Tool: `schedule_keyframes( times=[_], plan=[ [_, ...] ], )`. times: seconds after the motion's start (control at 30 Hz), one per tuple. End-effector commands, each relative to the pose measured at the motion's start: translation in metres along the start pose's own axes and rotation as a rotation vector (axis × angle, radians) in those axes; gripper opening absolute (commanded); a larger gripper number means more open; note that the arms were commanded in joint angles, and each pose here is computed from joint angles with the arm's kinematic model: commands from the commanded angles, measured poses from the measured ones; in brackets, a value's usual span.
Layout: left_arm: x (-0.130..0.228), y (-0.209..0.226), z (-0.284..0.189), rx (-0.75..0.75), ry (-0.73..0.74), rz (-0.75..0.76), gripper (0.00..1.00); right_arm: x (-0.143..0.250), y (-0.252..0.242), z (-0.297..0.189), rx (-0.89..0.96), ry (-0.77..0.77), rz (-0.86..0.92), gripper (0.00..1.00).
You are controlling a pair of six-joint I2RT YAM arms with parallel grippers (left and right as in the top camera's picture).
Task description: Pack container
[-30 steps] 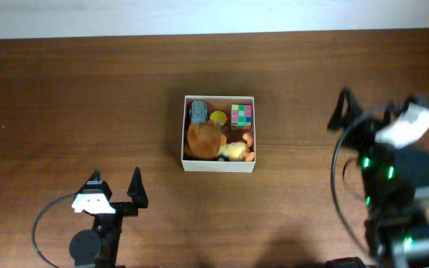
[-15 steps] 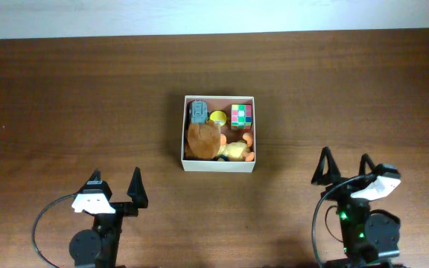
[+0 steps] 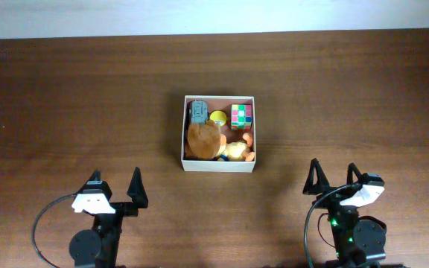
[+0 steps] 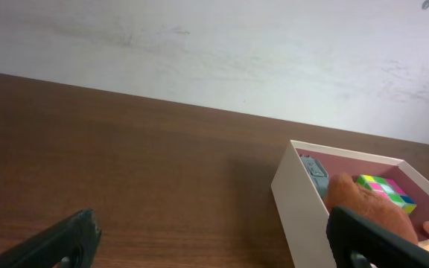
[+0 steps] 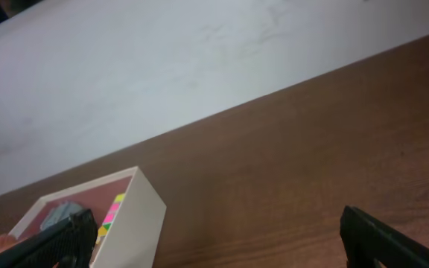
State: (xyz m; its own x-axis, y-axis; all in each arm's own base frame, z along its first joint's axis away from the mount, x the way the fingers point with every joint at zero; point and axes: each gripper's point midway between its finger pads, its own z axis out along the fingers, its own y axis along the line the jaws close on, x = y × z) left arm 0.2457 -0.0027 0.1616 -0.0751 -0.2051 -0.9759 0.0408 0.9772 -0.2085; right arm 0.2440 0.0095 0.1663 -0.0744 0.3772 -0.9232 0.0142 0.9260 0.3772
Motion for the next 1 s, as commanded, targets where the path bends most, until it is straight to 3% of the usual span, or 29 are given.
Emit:
schedule_keyframes(
  times=[0.0,0.97],
  plan=[
    [0.0017,-0.0021,0.0,0.014,0.001,0.016,0.99,0.011,0.0018,0.0004,-0.019,0.032,0.005,0.99],
    [0.0017,-0.0021,0.0,0.014,0.001,0.016,0.99,0.0154,0.0061,0.0003,-0.05,0.051,-0.16,0.99]
  ],
)
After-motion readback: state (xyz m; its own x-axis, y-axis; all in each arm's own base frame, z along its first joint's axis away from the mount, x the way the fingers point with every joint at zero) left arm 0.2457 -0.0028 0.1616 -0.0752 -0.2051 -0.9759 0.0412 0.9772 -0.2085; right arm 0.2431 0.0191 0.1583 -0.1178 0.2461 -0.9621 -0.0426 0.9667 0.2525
